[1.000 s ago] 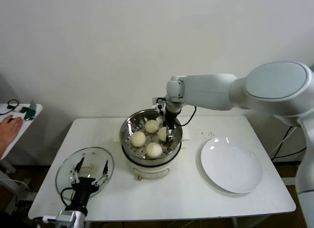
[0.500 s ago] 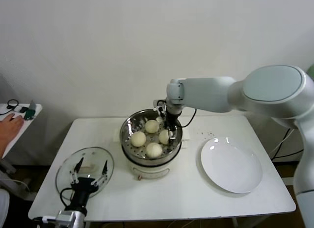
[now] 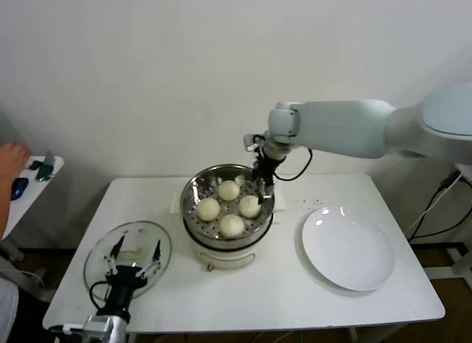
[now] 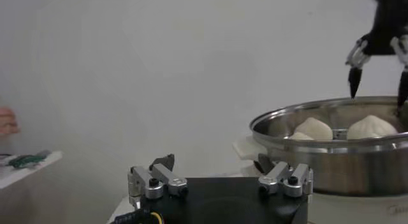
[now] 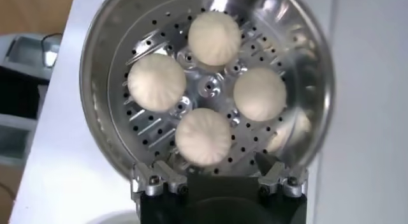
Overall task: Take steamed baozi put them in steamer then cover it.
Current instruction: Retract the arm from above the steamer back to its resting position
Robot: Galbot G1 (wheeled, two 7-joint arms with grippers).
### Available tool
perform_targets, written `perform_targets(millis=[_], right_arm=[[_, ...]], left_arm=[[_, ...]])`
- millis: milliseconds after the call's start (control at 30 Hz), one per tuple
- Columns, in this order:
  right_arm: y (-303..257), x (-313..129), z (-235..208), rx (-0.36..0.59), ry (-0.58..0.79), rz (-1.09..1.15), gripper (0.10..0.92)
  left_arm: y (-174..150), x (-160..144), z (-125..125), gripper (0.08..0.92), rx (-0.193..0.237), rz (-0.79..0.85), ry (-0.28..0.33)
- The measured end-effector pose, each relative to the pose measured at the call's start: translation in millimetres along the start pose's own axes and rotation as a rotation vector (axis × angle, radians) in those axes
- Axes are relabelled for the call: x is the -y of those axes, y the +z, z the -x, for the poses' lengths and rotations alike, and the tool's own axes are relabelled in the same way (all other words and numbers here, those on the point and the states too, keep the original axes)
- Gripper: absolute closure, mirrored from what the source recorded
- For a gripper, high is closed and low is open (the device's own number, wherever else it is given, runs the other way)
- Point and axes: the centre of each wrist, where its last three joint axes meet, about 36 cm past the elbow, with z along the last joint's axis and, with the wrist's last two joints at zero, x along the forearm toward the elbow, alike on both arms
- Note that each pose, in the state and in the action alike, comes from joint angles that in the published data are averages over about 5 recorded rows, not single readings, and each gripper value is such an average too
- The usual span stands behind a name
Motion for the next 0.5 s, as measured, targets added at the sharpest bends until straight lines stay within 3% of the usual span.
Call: perform_targets(millis=[500], right_arm=[[109.7, -82.9, 3.3, 0.468, 0.407, 0.129, 0.200]], left_arm=[[-0.6, 1.3, 4.3, 0.177, 0.017, 0.067, -0.009]])
